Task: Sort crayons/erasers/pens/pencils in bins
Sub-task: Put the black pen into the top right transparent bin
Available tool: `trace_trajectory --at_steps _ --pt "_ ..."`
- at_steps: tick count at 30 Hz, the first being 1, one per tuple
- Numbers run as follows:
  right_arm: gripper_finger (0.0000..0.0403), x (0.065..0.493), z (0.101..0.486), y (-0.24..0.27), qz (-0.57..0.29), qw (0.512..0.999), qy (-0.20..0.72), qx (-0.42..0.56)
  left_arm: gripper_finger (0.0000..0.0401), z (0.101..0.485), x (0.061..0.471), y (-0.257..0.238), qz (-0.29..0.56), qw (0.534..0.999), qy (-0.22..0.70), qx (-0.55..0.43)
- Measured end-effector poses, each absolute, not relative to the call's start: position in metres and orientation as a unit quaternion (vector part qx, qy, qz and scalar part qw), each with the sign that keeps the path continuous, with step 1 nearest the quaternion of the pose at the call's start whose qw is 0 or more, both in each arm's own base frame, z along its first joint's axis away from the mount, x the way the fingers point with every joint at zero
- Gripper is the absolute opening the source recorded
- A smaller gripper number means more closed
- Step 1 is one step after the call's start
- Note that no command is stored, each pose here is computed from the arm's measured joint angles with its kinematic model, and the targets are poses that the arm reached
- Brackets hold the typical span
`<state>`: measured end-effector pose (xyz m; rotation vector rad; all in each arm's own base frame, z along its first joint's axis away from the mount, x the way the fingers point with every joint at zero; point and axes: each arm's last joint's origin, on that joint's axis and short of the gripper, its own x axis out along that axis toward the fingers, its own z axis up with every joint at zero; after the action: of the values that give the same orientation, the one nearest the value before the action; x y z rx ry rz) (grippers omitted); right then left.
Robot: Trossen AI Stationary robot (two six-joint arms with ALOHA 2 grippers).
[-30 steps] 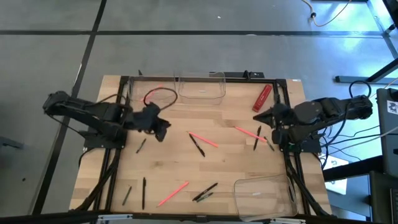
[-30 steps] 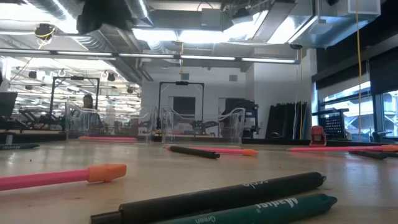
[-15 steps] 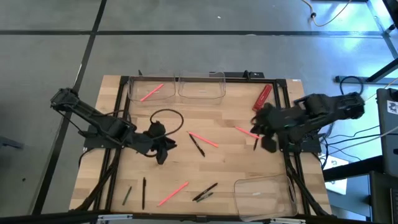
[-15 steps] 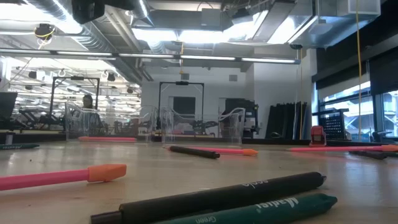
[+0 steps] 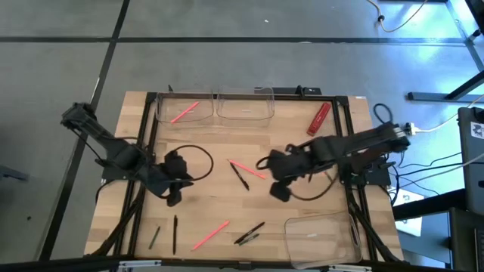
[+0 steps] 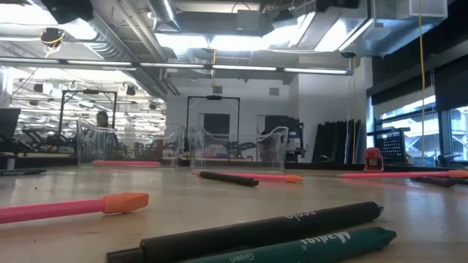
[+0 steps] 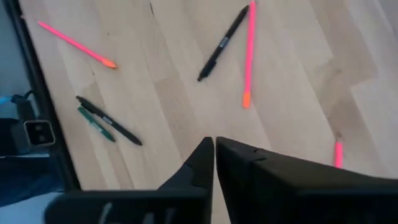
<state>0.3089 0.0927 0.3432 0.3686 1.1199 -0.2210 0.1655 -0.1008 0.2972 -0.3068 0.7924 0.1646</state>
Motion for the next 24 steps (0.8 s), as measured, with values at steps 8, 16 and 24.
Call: trace_trajectory --at_steps 8,16,24 --pt "0.0112 0.353 0.330 0.103 -0.110 0.819 0.523 0.212 0.0080 0.303 0.155 -0.104 0.046 0.916 0.376 -0.134" --pt "0.0169 0.389 0.300 0.098 -0.201 0.768 0.522 0.312 0.0080 0.304 0.154 -0.104 0.044 0.916 0.375 -0.134" --pt "0.0161 0.417 0.248 0.083 -0.241 0.728 0.558 0.316 0.0080 0.304 0.155 -0.104 0.045 0.916 0.374 -0.137"
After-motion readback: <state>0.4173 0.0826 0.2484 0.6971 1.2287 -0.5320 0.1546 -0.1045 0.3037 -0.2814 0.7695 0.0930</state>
